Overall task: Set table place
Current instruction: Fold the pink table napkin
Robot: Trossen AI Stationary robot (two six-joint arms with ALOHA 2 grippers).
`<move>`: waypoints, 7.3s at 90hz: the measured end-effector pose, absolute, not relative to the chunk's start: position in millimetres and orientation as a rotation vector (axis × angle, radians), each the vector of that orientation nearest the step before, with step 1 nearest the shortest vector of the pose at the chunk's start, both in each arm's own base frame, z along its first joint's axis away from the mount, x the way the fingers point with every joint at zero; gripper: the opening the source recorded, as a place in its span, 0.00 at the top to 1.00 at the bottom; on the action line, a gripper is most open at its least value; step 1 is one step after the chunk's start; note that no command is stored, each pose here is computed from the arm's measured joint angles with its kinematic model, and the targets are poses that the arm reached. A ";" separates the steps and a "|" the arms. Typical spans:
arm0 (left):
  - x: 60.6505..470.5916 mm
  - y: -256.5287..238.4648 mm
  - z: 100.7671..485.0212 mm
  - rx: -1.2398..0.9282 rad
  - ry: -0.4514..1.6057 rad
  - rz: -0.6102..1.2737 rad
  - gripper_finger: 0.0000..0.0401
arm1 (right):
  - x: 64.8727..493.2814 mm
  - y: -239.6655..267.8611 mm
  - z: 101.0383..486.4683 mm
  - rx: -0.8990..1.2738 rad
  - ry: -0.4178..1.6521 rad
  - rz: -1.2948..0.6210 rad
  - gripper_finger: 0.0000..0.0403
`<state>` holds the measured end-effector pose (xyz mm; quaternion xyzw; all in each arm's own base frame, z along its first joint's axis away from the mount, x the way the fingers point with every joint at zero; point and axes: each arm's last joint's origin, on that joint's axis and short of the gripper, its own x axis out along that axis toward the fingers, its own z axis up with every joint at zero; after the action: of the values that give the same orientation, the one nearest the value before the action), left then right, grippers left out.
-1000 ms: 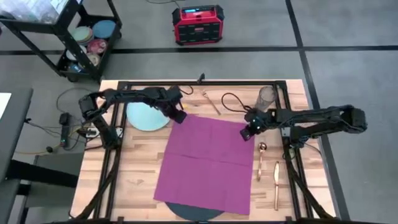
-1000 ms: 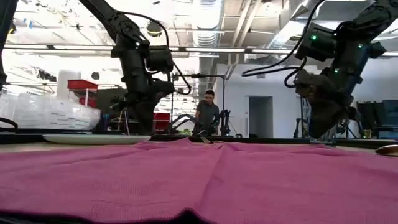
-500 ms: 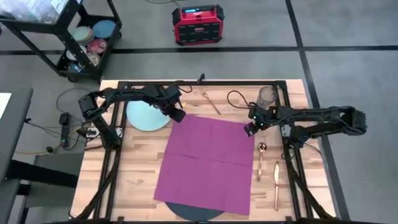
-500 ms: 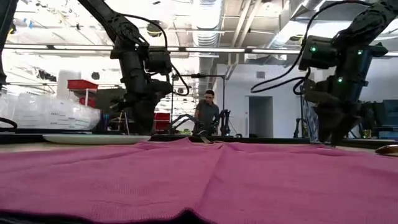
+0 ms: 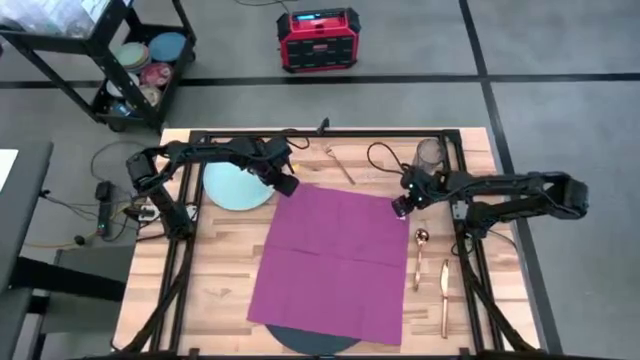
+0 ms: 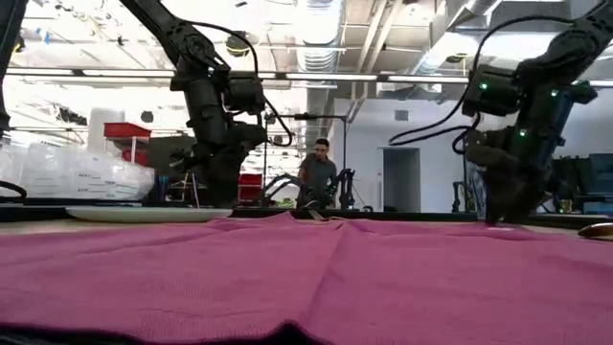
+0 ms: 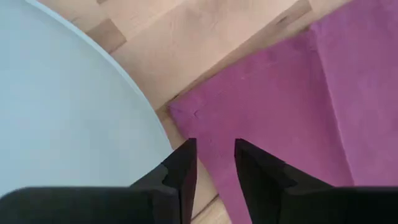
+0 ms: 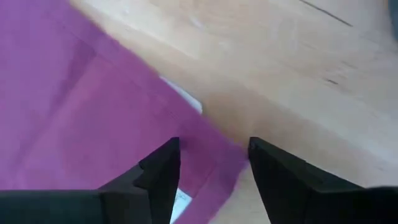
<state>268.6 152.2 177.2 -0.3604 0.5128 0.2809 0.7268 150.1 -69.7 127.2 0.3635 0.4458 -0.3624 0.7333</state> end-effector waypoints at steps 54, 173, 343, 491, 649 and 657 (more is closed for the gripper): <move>268.6 152.3 177.2 -0.760 1.140 0.595 0.77 | 147.8 -60.1 129.3 0.792 0.970 -0.785 0.99; 285.7 161.2 158.4 -0.160 1.309 0.256 0.48 | 136.0 -52.5 159.2 0.820 0.880 -0.737 1.00; 283.1 159.5 205.3 -0.152 1.273 0.377 1.00 | 153.8 -57.8 192.1 0.801 0.739 -0.627 1.00; 217.9 68.8 301.4 -0.216 1.197 0.336 1.00 | 156.8 3.8 268.3 0.787 0.603 -0.183 1.00; 210.3 -87.8 238.2 -0.513 1.189 0.321 1.00 | 185.1 115.8 226.3 0.684 0.881 0.094 1.00; 205.5 -91.6 229.1 -0.524 1.209 0.330 1.00 | 187.9 120.8 222.2 0.687 0.895 0.104 1.00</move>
<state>205.5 -91.6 229.1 -0.2425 0.5590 0.1525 0.7781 187.9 120.8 222.2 0.3254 0.4238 0.0493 0.8438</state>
